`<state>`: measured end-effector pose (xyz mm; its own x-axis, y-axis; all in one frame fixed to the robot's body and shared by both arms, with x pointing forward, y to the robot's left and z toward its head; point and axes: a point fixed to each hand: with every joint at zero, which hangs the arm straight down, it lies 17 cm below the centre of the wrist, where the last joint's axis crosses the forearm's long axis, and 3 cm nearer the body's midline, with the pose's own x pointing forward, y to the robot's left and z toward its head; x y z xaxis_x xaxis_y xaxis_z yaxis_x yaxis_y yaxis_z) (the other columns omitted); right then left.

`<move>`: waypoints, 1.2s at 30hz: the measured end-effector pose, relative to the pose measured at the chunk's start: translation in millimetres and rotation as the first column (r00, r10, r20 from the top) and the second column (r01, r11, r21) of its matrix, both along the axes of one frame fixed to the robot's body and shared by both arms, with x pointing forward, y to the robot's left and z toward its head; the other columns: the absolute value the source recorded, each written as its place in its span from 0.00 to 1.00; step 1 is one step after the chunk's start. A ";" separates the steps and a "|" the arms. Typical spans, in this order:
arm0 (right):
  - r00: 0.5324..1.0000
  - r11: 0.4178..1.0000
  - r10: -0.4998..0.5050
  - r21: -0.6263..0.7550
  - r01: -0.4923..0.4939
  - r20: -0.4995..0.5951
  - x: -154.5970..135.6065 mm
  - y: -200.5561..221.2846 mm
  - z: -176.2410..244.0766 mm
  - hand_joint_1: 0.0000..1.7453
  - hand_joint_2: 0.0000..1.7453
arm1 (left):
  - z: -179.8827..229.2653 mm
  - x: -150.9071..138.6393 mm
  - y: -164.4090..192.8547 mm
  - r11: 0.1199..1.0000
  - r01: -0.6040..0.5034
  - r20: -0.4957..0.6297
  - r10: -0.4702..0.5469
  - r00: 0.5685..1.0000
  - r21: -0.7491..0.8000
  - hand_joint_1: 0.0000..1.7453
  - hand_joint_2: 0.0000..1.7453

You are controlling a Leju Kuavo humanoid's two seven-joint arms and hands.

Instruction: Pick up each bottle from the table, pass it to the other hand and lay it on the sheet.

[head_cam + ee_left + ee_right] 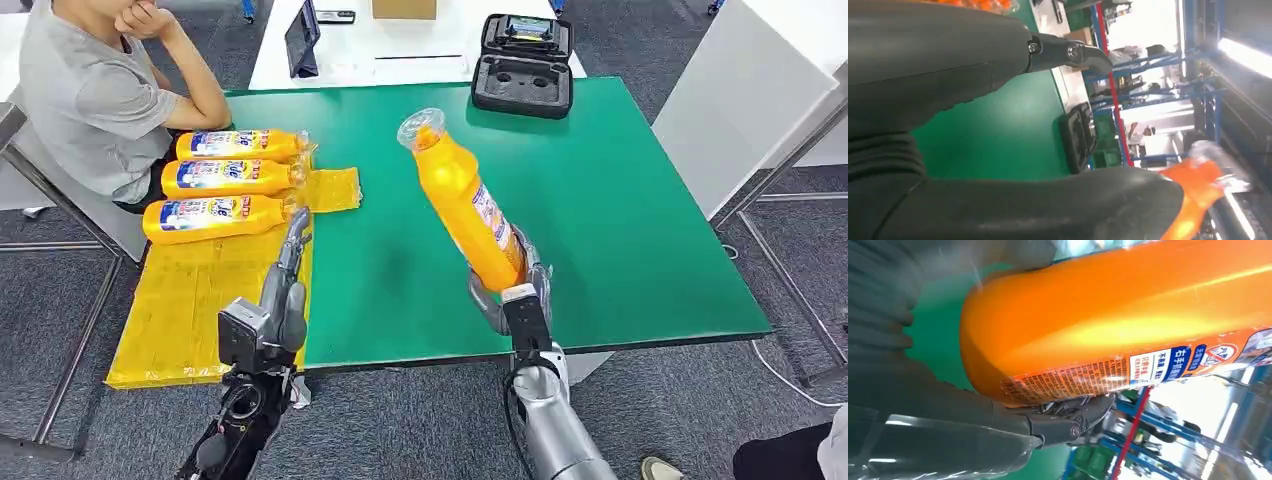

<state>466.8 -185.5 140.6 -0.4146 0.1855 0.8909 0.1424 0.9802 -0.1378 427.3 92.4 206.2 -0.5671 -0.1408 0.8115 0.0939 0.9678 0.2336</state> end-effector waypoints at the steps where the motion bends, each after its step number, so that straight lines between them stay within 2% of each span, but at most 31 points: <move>1: 1.000 1.000 0.000 0.003 0.000 0.010 -0.8 0.1 3.7 1.00 1.00 | -0.9 -0.6 -0.6 1.000 0.002 -0.003 -0.002 1.000 -0.003 0.00 0.00; 14: 0.998 1.000 0.010 0.024 -0.011 0.059 -6.0 3.1 22.6 1.00 1.00 | -5.7 -1.1 -5.2 1.000 0.029 -0.032 -0.029 0.999 -0.010 0.00 0.00; 19: 0.990 0.993 0.117 0.022 -0.119 0.081 -12.2 32.5 31.3 1.00 1.00 | -12.1 -1.5 -9.9 0.997 0.068 -0.065 -0.070 0.995 -0.032 0.00 0.00; 23: 0.970 0.973 0.229 -0.024 -0.228 0.083 -22.8 69.7 30.6 1.00 1.00 | -8.6 -0.2 -12.1 0.996 0.081 -0.055 -0.082 0.995 -0.030 0.00 0.00; 27: 0.953 0.954 0.295 -0.070 -0.291 0.071 -32.2 94.9 24.3 1.00 1.00 | -1.7 3.5 -11.4 0.997 0.079 -0.039 -0.080 0.996 -0.025 0.00 0.00; 36: 0.945 0.944 0.323 -0.087 -0.317 0.059 -36.9 105.8 18.7 1.00 1.00 | 2.1 5.7 -10.7 0.997 0.078 -0.029 -0.078 0.997 -0.023 0.00 0.00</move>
<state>429.9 -79.7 159.3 -0.5248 0.0976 0.8456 -0.1651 0.9629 -0.2136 433.0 81.7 208.3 -0.5508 -0.0793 0.8309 0.1759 0.9621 0.2084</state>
